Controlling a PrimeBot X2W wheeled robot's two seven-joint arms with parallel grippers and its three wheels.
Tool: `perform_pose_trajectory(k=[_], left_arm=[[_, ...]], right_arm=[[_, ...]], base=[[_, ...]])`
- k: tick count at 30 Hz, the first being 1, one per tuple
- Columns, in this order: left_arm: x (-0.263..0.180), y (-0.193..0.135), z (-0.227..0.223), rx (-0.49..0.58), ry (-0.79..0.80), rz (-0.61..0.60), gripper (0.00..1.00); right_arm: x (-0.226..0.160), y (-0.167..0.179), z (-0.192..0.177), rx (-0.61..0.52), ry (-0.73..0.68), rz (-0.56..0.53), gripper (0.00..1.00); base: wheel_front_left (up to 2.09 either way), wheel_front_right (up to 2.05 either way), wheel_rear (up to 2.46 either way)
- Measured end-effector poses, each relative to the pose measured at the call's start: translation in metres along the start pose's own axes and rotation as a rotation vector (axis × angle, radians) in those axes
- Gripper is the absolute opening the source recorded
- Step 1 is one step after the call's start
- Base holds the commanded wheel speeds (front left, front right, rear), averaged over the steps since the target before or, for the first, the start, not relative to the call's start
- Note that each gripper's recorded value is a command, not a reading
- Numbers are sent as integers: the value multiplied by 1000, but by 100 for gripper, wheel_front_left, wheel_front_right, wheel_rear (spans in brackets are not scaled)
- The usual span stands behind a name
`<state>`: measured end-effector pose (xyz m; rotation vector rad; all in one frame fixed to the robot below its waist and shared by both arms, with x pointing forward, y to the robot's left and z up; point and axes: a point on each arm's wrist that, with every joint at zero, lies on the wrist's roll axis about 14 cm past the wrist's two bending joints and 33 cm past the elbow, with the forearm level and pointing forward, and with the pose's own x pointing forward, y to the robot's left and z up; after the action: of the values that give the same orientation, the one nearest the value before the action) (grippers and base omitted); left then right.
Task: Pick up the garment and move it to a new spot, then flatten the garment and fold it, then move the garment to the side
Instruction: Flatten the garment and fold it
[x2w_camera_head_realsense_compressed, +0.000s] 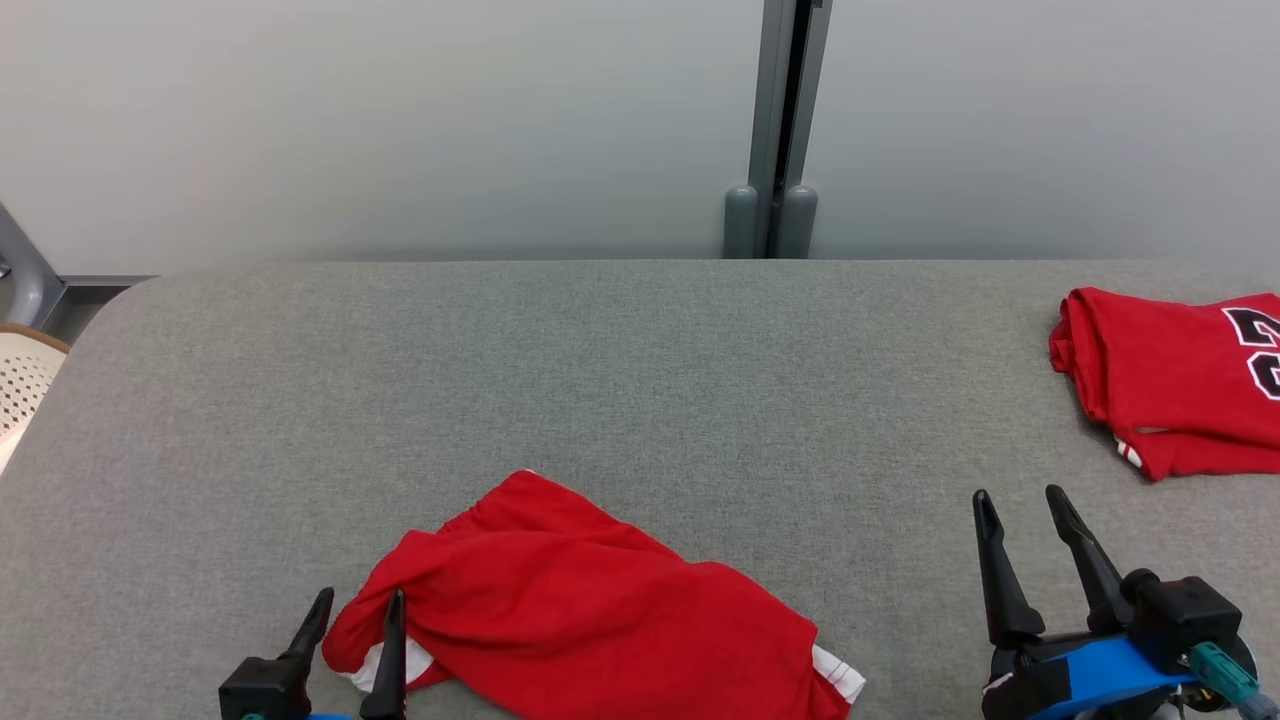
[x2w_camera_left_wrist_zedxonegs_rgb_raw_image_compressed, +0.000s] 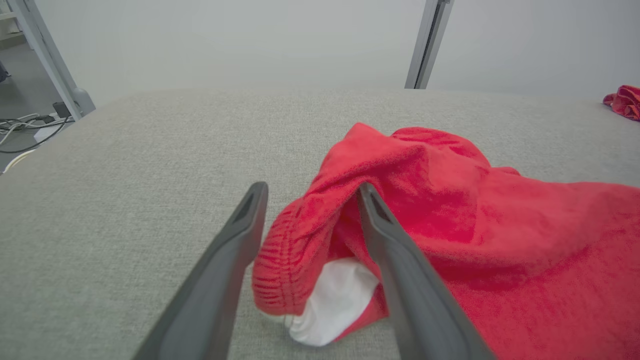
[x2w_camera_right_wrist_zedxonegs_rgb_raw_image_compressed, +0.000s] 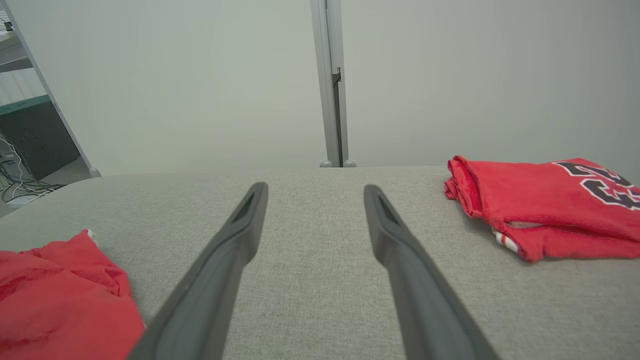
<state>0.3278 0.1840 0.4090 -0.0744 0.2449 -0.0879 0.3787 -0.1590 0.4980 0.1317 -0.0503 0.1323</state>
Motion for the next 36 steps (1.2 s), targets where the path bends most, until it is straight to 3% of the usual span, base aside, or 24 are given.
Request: perform_pose_trajectory(k=[16, 31, 36], left_arm=[[-5, 12, 97, 18, -319, 97, 100], [5, 14, 107, 93, -335, 103, 100], [5, 14, 103, 91, -323, 101, 100]], right_arm=[[0, 3, 2, -5, -4, 14, 100], [-5, -3, -8, -5, 27, -6, 100], [-7, 5, -20, -18, 70, 36, 100]], base=[[0, 0, 0], [0, 0, 0], [0, 0, 0]])
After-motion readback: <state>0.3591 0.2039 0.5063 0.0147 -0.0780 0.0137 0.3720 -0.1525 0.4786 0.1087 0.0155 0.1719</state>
